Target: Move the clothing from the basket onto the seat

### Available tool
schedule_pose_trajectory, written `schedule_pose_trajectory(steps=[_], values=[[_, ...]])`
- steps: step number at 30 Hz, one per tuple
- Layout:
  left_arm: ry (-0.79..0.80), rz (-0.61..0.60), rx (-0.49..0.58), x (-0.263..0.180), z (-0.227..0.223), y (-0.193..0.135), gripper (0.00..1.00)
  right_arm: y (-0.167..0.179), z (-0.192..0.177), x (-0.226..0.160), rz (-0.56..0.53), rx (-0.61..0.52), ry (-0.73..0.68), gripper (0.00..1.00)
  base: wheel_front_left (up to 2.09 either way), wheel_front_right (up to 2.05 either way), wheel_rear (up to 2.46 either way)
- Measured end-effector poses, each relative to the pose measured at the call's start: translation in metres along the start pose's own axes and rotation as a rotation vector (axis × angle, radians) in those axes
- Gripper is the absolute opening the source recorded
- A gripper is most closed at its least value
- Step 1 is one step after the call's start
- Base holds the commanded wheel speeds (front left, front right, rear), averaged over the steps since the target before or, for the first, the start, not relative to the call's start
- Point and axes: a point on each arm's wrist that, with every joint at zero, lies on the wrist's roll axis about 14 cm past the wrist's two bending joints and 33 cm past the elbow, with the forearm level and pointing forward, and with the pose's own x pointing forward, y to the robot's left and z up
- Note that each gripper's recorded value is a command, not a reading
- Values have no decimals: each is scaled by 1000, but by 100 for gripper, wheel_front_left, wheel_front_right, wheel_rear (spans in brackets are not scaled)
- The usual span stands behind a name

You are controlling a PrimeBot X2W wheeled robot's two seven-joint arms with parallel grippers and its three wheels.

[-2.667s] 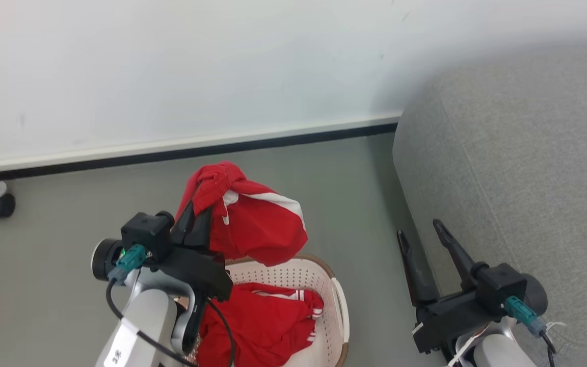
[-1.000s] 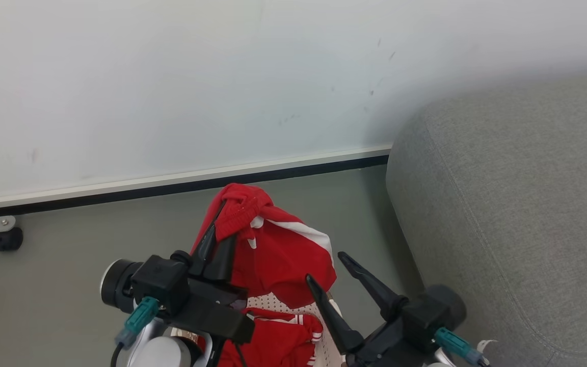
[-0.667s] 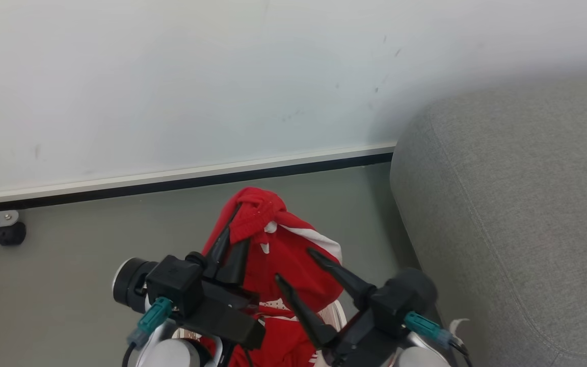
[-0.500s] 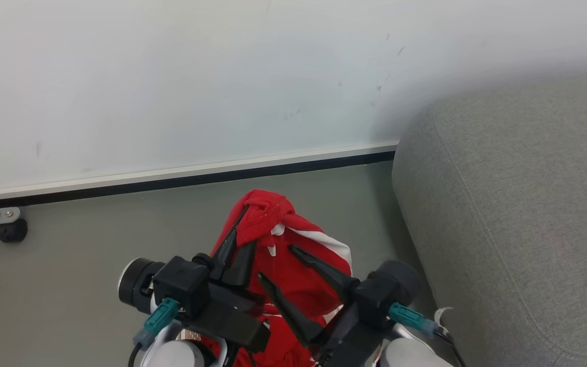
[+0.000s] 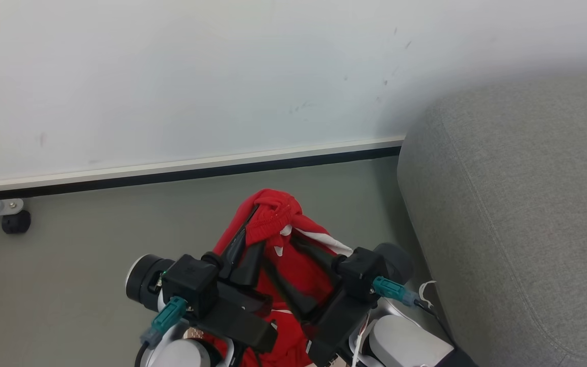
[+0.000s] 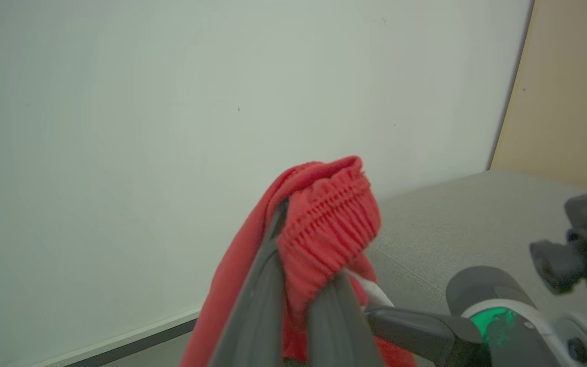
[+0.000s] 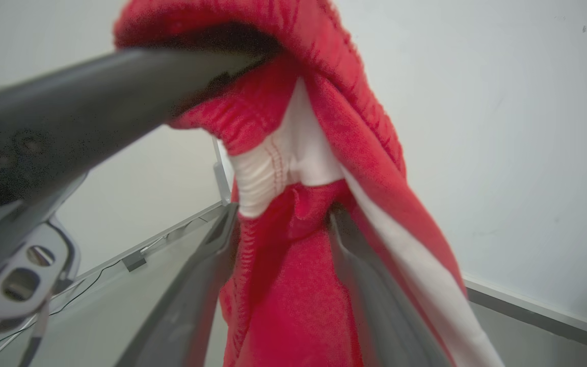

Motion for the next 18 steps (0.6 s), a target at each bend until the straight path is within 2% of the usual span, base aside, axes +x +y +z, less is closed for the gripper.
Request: schedule_pose_trajectory(steps=[1,11,12,14,17,18], values=[[-2,-1,0,0,0,0,0,0,-1,1,2,3,4,0,0,0,0],[-7,-4,-2,2,2,-1,0,-5,-7,4,-11,32,29,0,0,0,0],[-6,-4,-2,2,2,-1,3,-6,-8,4,-16,39,28,0,0,0,0],[-1,-7,-2,2,1,-2,25,-8,-8,4,-24,45,28,0,0,0,0],[2,-15,0,2,1,-3,46,-14,-8,3,-44,54,23,0,0,0,0],[3,-18,2,2,1,-3,69,-17,-8,3,-54,55,23,0,0,0,0]])
